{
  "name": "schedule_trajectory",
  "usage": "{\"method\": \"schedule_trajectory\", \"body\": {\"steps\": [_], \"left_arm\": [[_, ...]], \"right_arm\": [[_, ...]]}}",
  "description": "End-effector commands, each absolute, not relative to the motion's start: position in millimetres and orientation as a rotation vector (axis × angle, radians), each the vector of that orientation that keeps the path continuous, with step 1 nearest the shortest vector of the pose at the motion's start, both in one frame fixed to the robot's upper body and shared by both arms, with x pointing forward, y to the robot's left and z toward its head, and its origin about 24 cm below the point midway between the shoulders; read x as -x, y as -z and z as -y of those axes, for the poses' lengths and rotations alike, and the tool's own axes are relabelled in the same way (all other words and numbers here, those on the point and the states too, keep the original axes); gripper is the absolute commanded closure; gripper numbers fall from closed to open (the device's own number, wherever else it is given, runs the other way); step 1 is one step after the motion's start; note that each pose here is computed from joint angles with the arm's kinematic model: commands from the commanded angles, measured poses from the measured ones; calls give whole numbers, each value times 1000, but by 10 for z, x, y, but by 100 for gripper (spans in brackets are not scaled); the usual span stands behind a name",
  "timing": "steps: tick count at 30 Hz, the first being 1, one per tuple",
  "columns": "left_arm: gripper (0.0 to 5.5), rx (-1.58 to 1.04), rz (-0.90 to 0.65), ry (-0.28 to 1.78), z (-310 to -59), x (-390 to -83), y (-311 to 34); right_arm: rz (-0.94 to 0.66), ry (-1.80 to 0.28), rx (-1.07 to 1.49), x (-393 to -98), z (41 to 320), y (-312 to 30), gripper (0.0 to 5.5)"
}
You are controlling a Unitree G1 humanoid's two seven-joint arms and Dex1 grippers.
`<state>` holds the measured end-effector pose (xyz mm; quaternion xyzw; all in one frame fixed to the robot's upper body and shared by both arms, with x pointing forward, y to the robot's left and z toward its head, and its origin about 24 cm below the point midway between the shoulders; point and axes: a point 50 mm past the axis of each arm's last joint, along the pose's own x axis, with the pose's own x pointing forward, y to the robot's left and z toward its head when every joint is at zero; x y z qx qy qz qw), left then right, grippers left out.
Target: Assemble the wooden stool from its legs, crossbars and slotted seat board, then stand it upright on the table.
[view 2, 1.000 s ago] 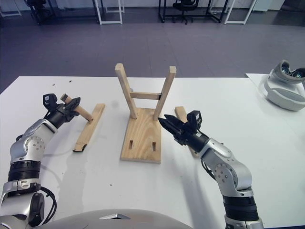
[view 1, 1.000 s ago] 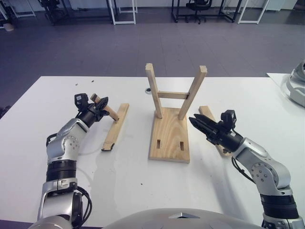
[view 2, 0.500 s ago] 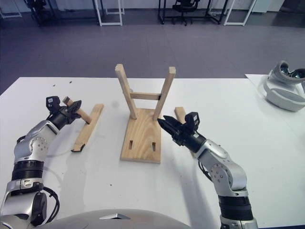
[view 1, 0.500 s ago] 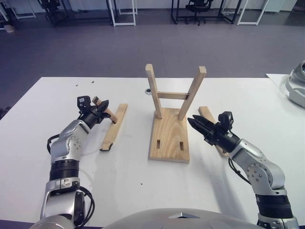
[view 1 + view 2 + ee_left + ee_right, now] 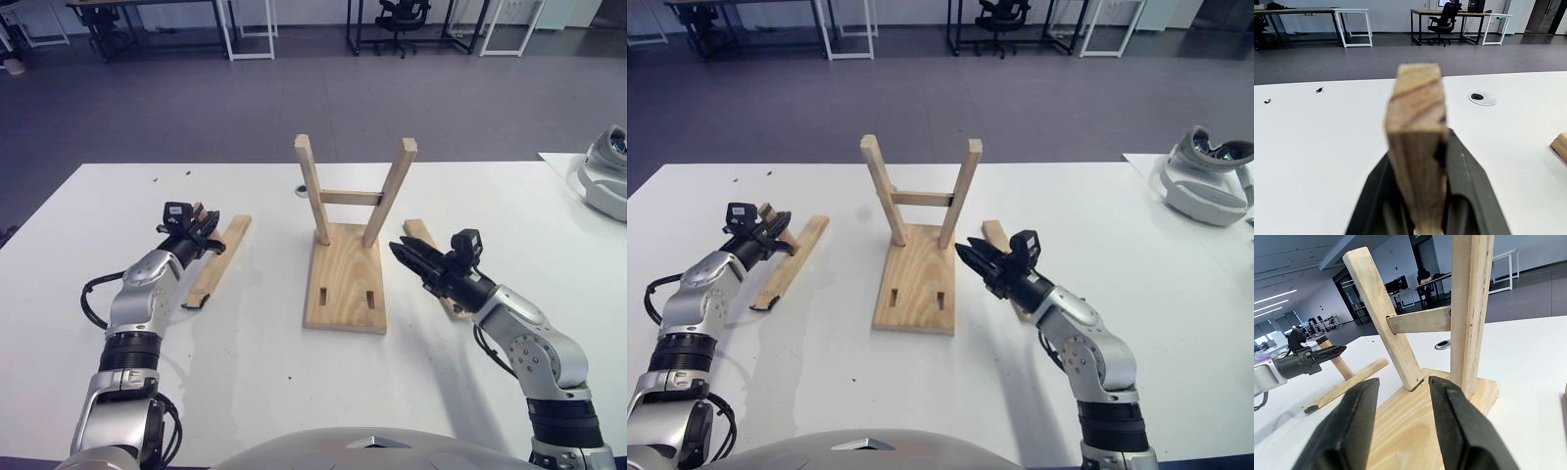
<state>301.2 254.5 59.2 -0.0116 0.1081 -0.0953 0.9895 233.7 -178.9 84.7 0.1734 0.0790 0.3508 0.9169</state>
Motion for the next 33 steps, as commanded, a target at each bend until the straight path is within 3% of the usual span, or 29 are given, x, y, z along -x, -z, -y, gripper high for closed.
{"method": "schedule_trajectory", "body": {"steps": [1,4,6,12,21,27,33], "left_arm": [[510,98,-416,189,-2490,-2715,-94],[463,110,-234,226,-2514,-2912,-533],[435,76,-217,255,-2536,-2942,-660],[337,-72,-401,285,-2616,-2781,-645],[190,-77,-593,272,-2659,-2469,-476],[190,-110,-640,283,-2672,-2412,-378],[289,-167,-641,312,-2690,-2414,-346]], "right_arm": [[-149,-710,-323,-2392,1823,-888,360],[-146,-709,-324,-2394,1821,-887,360],[-144,-706,-324,-2398,1821,-883,360],[-145,-698,-325,-2383,1819,-855,360],[-155,-689,-332,-2344,1803,-808,360],[-163,-693,-328,-2345,1784,-794,360],[-167,-687,-322,-2356,1771,-786,360]]}}
